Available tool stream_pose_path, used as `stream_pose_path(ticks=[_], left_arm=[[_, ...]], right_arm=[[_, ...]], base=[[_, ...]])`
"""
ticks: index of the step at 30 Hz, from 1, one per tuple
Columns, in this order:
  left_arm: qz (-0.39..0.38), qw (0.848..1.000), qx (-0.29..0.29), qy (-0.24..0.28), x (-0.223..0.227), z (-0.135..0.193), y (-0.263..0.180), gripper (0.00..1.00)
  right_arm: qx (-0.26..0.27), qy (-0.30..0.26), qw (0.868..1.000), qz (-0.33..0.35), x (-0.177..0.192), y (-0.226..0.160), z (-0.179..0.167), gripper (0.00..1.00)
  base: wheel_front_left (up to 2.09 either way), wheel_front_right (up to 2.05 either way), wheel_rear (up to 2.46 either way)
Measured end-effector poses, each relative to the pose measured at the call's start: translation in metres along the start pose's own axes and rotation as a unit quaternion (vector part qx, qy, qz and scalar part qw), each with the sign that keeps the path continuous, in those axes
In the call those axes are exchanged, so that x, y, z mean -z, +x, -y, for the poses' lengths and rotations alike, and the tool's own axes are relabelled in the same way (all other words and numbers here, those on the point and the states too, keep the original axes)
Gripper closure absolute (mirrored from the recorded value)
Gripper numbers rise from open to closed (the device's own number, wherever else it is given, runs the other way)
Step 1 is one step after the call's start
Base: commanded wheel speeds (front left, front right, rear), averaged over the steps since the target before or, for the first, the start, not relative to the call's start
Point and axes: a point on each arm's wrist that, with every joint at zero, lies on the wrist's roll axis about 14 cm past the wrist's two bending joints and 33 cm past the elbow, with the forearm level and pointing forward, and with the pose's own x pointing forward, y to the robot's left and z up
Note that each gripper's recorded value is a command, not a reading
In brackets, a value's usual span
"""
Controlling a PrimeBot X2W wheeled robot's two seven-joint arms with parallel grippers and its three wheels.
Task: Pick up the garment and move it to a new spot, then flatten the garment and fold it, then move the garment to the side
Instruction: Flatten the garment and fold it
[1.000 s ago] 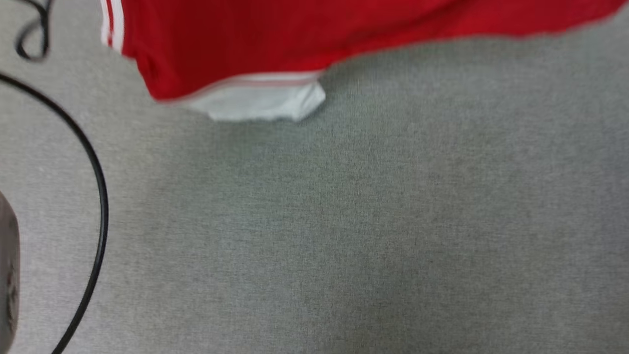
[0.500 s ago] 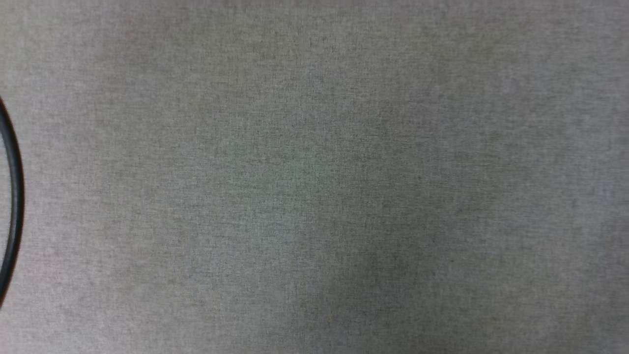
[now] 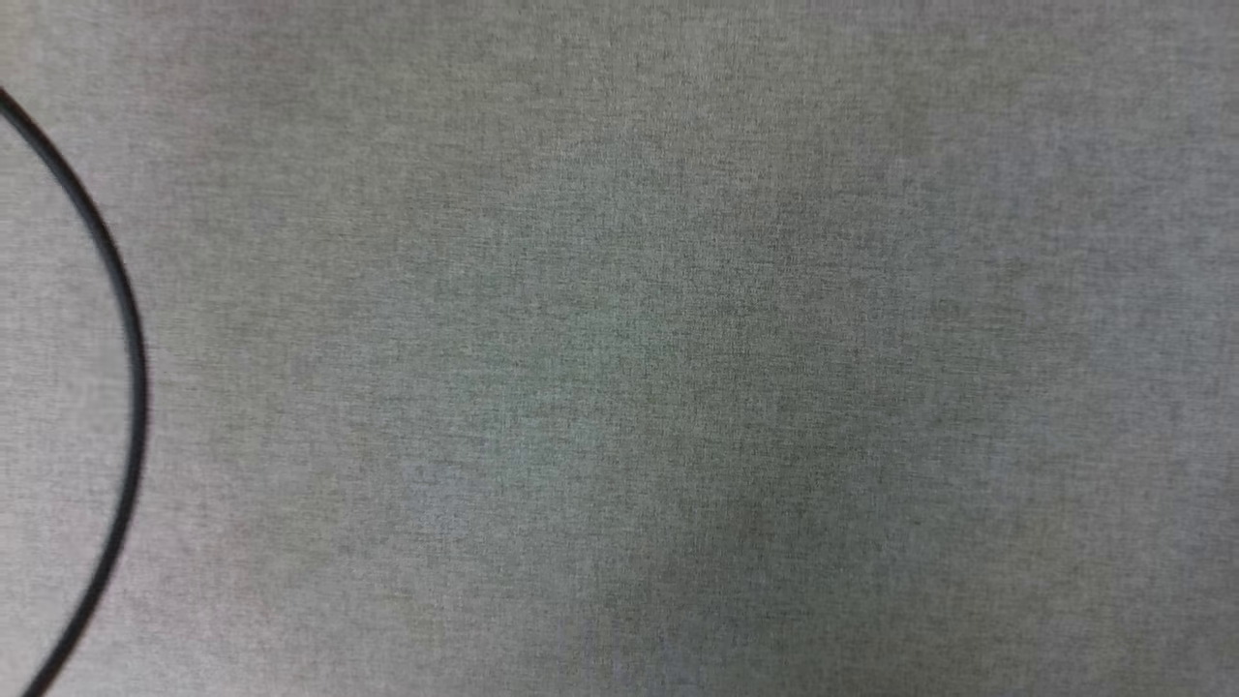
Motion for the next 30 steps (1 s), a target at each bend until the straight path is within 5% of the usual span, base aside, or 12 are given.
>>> stream_pose_path(ticks=[10,17,19,30], left_arm=[[-0.087,0.995,-0.014,-0.048,0.051,0.006,-0.090,1.00],[-0.117,0.990,-0.036,-0.070,0.045,0.012,-0.152,1.00],[-0.143,0.984,-0.059,-0.085,0.039,0.016,-0.200,1.00],[-0.235,0.956,-0.107,-0.140,0.022,0.058,-0.328,1.00]], right_arm=[[-0.047,0.030,0.995,-0.078,0.072,-0.058,-0.033,1.00],[-0.083,0.041,0.989,-0.113,0.093,-0.111,-0.059,1.00],[-0.103,0.038,0.983,-0.150,0.106,-0.152,-0.070,1.00],[-0.126,0.061,0.968,-0.210,0.113,-0.241,-0.099,1.00]], base=[[0.00,0.00,0.00],[0.00,0.00,0.00],[0.00,0.00,0.00],[0.00,0.00,0.00]])
